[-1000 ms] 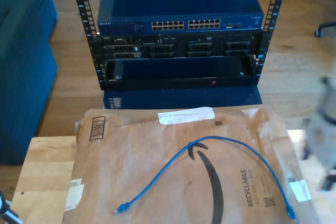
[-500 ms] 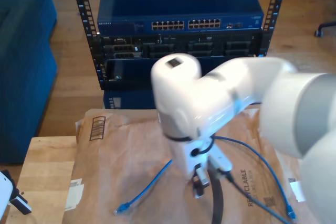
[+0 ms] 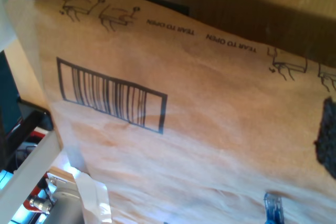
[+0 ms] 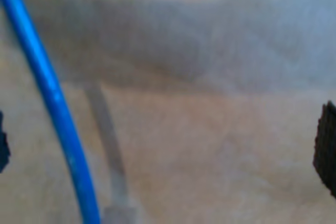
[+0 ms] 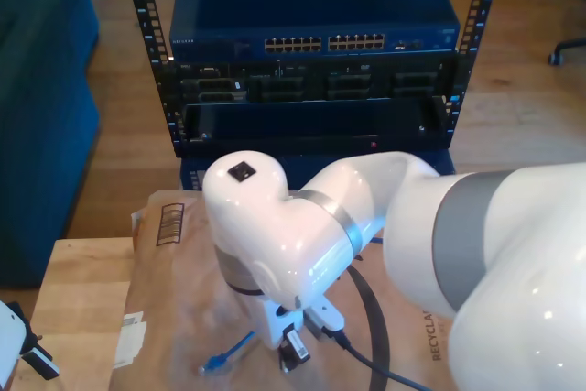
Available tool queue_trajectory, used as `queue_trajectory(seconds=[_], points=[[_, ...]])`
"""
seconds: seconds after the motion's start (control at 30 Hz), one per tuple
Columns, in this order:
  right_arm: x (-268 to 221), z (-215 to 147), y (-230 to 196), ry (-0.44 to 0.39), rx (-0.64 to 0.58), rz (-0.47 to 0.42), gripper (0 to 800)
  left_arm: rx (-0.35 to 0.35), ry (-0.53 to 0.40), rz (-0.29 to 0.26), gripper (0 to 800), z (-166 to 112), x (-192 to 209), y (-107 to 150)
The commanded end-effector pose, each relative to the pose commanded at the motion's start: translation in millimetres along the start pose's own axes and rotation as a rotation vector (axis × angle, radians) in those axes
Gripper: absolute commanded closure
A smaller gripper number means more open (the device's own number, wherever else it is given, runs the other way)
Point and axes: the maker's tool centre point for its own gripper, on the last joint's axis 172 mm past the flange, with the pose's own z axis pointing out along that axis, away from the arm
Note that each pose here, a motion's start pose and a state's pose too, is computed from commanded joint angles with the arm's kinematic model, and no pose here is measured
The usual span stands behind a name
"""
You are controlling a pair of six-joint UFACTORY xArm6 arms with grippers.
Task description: Grab the cable and plug it in
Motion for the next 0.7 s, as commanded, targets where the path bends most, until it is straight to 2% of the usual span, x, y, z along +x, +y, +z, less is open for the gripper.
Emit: queue_trajectory(seconds=[0.2, 0.43, 0.57, 0.7], points=[[-5.0, 3.3, -5.6, -0.017, -0.004, -0.028, 4, 0.015, -0.008, -0.003, 2, 3.6, 0.5, 0.8], [-34.2, 10.9, 2.0, -0.185, -0.046, -0.046, 4, 0.025, -0.014, -0.005, 2, 6.4, 1.3, 1.0], [-33.4, 19.5, 3.6, -0.184, -0.054, -0.047, 4, 0.018, -0.010, -0.005, 2, 5.9, 2.3, 2.9], [-30.0, 21.7, -6.2, -0.179, -0.005, -0.035, 7, 0.017, -0.009, -0.005, 2, 5.6, 2.2, 2.9]])
